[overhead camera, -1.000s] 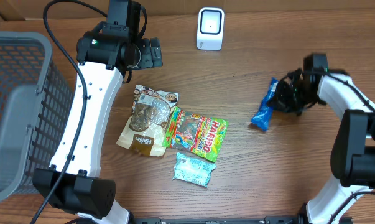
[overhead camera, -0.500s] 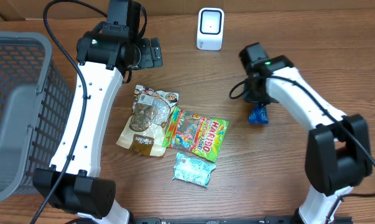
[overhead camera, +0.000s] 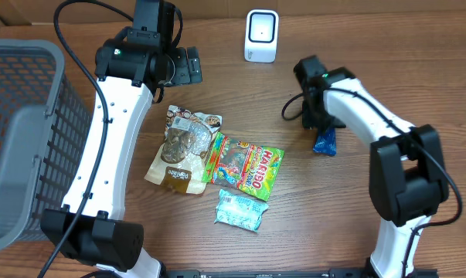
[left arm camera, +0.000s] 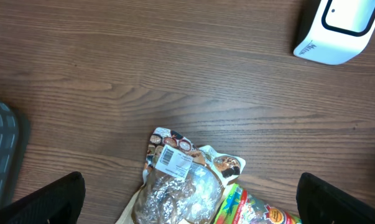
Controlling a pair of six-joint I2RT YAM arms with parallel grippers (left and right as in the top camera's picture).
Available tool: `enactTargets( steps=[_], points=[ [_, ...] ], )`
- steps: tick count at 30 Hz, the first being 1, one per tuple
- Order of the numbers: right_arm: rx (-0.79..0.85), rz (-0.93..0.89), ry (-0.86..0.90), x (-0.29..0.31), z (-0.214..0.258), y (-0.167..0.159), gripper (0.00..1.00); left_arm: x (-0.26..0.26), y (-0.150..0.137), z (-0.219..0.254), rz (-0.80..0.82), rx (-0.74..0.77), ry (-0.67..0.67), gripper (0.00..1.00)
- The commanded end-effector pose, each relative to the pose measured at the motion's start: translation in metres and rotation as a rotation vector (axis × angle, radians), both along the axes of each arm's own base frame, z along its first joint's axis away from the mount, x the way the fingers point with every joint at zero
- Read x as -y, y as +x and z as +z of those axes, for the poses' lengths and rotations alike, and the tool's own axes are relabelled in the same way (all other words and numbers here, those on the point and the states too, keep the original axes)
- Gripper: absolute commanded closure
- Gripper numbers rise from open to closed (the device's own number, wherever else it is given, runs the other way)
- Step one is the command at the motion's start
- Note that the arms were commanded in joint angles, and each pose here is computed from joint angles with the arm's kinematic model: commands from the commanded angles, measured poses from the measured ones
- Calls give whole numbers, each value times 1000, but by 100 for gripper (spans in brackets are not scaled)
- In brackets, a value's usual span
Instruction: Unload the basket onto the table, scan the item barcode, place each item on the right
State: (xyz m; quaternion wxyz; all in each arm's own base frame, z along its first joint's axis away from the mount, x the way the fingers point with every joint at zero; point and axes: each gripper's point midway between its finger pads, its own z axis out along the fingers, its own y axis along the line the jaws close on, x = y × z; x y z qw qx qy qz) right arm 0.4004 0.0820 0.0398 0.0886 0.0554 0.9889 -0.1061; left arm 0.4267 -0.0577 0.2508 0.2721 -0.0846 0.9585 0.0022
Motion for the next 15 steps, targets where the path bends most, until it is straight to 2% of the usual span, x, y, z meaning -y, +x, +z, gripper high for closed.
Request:
enactTargets(
  steps=[1, 4, 7, 10, 15],
  points=[
    [156, -71, 246, -5, 69, 28, 39, -3, 0, 12, -12, 30, 11, 0],
    [205, -136, 417, 12, 99, 33, 29, -3, 0, 12, -12, 30, 11, 0],
    [189, -218, 553, 39, 105, 32, 20, -3, 0, 12, -12, 31, 11, 0],
    [155, -285, 687, 60, 91, 27, 18, -3, 0, 12, -12, 31, 11, 1],
    [124, -303, 864, 59, 51, 16, 18, -3, 0, 12, -12, 31, 11, 0]
  ],
)
